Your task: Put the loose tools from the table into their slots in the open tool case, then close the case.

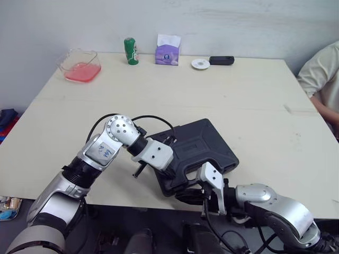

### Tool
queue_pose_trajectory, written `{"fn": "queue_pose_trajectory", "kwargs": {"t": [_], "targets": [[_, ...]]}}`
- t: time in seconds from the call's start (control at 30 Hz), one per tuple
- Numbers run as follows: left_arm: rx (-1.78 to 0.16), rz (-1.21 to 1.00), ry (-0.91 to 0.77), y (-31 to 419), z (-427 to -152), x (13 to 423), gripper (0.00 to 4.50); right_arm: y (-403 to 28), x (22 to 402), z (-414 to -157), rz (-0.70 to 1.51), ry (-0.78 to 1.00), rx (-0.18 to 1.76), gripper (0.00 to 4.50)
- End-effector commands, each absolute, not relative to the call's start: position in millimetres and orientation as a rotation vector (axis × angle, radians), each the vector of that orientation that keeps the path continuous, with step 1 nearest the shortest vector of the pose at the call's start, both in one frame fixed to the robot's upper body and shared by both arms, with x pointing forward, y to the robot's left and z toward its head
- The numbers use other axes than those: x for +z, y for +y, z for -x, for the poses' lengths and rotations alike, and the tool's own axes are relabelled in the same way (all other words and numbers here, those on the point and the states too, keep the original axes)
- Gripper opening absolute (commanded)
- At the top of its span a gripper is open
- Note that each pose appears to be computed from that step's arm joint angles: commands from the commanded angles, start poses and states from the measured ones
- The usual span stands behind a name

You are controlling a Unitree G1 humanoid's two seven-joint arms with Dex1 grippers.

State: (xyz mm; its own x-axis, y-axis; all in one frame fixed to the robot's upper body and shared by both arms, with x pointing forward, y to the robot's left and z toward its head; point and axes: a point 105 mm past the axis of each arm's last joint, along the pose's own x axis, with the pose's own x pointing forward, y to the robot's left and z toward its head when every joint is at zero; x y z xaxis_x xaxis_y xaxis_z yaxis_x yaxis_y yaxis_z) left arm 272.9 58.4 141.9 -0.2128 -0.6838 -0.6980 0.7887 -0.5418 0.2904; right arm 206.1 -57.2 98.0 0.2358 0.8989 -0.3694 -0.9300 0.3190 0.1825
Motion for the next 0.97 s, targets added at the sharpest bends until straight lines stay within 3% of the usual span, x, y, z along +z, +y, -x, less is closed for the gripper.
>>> {"fn": "queue_pose_trajectory", "kwargs": {"t": [0.03,0.17,0.2,0.27,0.5,0.73,0.97], "targets": [[-1.904,-0.958,0.371,66.9,-267.8,100.4,0.04,-68.0,125.6,-212.0,0.176,0.313,1.222,0.00],[-1.870,-0.701,0.322,71.5,-266.7,128.2,0.04,-93.6,142.5,-199.7,0.189,0.306,1.217,0.00],[-1.855,-0.579,0.315,76.6,-265.5,143.3,0.32,-105.6,151.7,-194.8,0.171,0.309,1.213,0.32],[-1.826,-0.425,0.312,87.1,-263.1,164.5,0.93,-123.5,166.7,-186.7,0.150,0.304,1.208,0.98],[-1.528,-0.155,0.374,172.0,-252.4,212.1,4.33,-232.0,217.5,-183.1,0.218,0.347,0.932,4.50],[-1.223,-0.145,0.359,227.6,-240.1,225.3,4.43,-290.6,233.3,-195.6,0.324,0.328,0.759,4.50],[-1.049,-0.122,0.302,259.3,-234.0,232.3,4.43,-300.1,238.7,-210.7,0.397,0.289,0.737,4.50]]}}
